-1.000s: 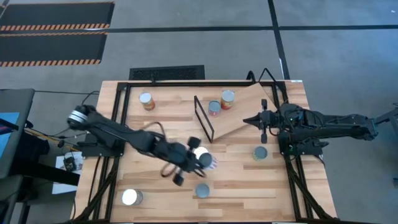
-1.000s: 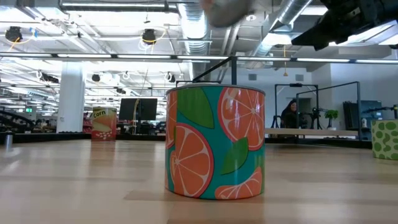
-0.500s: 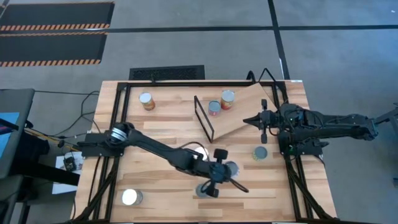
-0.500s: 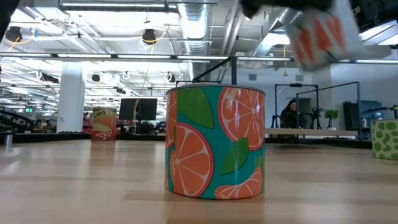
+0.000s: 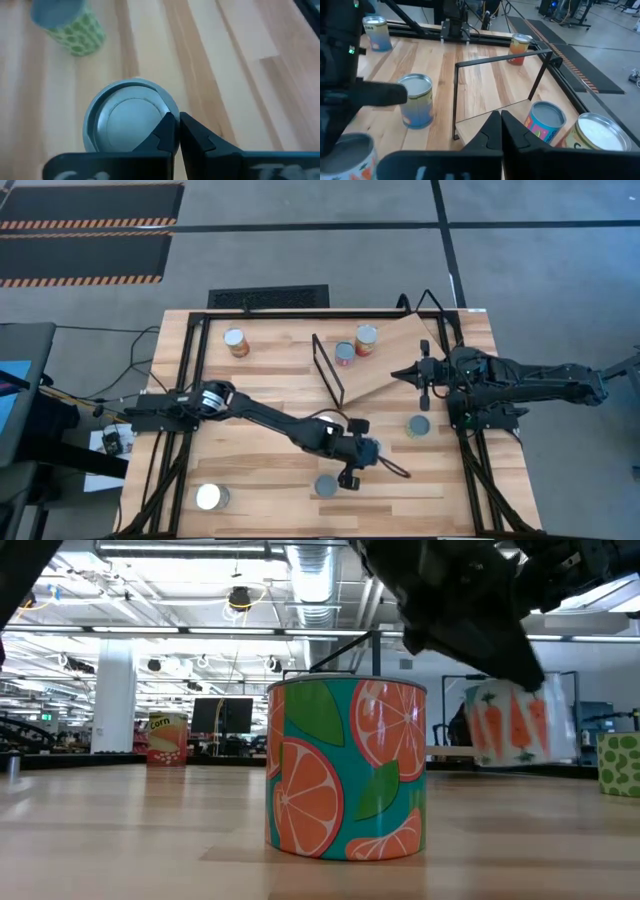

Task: Pick and place cans onto a shelf
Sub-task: Put the canned sliced carrots on the shelf

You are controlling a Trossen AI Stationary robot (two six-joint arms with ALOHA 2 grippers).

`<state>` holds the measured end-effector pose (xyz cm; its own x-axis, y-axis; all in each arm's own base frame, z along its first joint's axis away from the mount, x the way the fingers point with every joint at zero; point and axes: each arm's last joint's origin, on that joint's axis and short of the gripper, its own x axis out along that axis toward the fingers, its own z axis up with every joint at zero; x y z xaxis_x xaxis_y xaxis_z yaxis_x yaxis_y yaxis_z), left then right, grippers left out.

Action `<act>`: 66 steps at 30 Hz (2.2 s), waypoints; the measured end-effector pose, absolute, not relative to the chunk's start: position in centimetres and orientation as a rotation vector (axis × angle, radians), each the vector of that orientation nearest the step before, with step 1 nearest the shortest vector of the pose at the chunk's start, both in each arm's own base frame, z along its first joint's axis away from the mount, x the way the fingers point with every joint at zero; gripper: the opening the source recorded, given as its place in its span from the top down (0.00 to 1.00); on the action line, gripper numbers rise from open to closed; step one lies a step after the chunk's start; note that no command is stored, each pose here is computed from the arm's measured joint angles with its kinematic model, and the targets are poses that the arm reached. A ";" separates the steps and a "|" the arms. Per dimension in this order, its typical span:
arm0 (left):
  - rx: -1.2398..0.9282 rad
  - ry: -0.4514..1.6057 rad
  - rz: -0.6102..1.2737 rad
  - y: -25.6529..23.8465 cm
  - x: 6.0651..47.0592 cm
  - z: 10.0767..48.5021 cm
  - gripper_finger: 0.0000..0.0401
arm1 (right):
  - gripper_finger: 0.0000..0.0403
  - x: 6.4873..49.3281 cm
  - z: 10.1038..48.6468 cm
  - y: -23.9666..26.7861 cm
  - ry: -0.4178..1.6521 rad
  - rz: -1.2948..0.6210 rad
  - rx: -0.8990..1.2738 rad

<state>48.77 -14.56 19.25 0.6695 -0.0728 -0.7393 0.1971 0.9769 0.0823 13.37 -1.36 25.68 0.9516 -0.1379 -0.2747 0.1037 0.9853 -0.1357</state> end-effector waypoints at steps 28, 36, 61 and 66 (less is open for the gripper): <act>0.223 0.795 -0.273 -13.5 45.4 27.0 0.88 | 0.92 13.4 25.6 -0.9 0.295 -0.093 -0.089; 0.183 0.623 -0.296 -13.4 40.3 29.3 0.98 | 0.98 14.1 25.3 0.0 0.315 -0.026 -0.110; -0.069 0.129 -0.054 -3.9 24.1 18.9 1.00 | 0.88 21.8 21.8 13.1 0.728 0.141 0.055; -0.075 0.125 -0.073 -3.0 23.7 18.2 1.00 | 0.77 23.6 20.7 14.9 0.883 0.079 0.029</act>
<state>23.66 -3.05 18.20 0.9895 -0.0776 -0.1221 0.0682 0.9945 -0.0796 23.59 14.90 20.71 0.6318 0.0805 -0.7709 -0.0567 0.9967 0.0576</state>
